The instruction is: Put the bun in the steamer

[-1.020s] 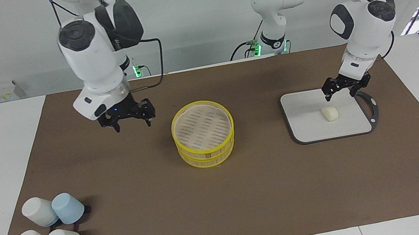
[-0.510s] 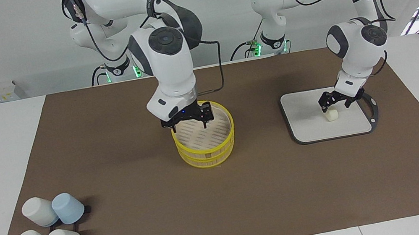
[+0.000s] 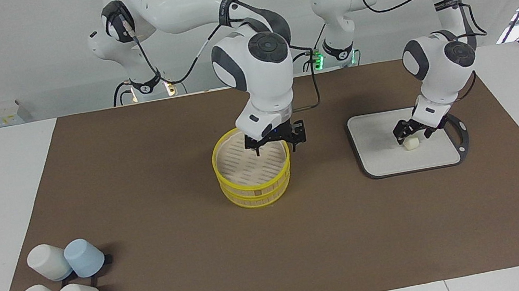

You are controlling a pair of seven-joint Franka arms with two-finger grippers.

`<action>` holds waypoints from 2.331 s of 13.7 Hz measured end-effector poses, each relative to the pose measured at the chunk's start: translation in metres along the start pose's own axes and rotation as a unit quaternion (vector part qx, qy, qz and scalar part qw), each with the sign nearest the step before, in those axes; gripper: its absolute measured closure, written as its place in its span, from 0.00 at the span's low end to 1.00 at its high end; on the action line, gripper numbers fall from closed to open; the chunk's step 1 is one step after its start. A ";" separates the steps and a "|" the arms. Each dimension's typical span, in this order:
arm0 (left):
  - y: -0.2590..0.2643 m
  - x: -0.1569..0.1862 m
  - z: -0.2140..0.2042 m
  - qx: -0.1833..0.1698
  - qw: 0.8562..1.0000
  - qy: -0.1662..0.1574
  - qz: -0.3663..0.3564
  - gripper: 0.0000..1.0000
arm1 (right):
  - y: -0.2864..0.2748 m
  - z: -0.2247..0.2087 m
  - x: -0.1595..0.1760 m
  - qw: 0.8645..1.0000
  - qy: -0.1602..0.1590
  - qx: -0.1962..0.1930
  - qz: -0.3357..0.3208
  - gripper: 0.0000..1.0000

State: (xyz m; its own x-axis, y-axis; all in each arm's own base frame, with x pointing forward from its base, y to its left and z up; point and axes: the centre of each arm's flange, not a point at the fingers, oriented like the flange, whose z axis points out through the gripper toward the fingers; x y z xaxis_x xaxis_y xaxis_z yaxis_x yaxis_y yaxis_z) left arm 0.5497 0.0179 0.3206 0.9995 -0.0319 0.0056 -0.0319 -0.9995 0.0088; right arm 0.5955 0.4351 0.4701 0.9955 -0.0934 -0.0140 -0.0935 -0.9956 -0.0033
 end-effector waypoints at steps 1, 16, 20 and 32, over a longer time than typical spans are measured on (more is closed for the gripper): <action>0.000 0.000 0.000 0.000 1.000 0.000 0.000 0.09 | -0.008 0.002 -0.006 1.000 -0.001 -0.001 -0.001 0.00; 0.001 -0.001 0.001 0.000 1.000 -0.002 -0.007 0.78 | -0.035 0.064 -0.020 1.000 0.009 0.006 0.008 0.00; 0.007 0.017 -0.037 -0.003 0.999 -0.020 -0.028 0.78 | -0.034 0.076 -0.023 1.000 0.001 0.000 0.011 0.04; 0.086 0.028 -0.107 0.002 0.995 -0.043 -0.086 0.78 | -0.039 0.071 -0.038 0.999 0.002 -0.013 0.030 0.92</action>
State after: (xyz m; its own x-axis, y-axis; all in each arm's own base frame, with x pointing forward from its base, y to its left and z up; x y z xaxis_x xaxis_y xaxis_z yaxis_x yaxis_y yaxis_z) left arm 0.5741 -0.0676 0.4289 0.9870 0.1383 -0.0817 0.1386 -0.9904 -0.0018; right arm 0.5605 0.4778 0.3998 0.9882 -0.1529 -0.0100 -0.1526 -0.9880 0.0237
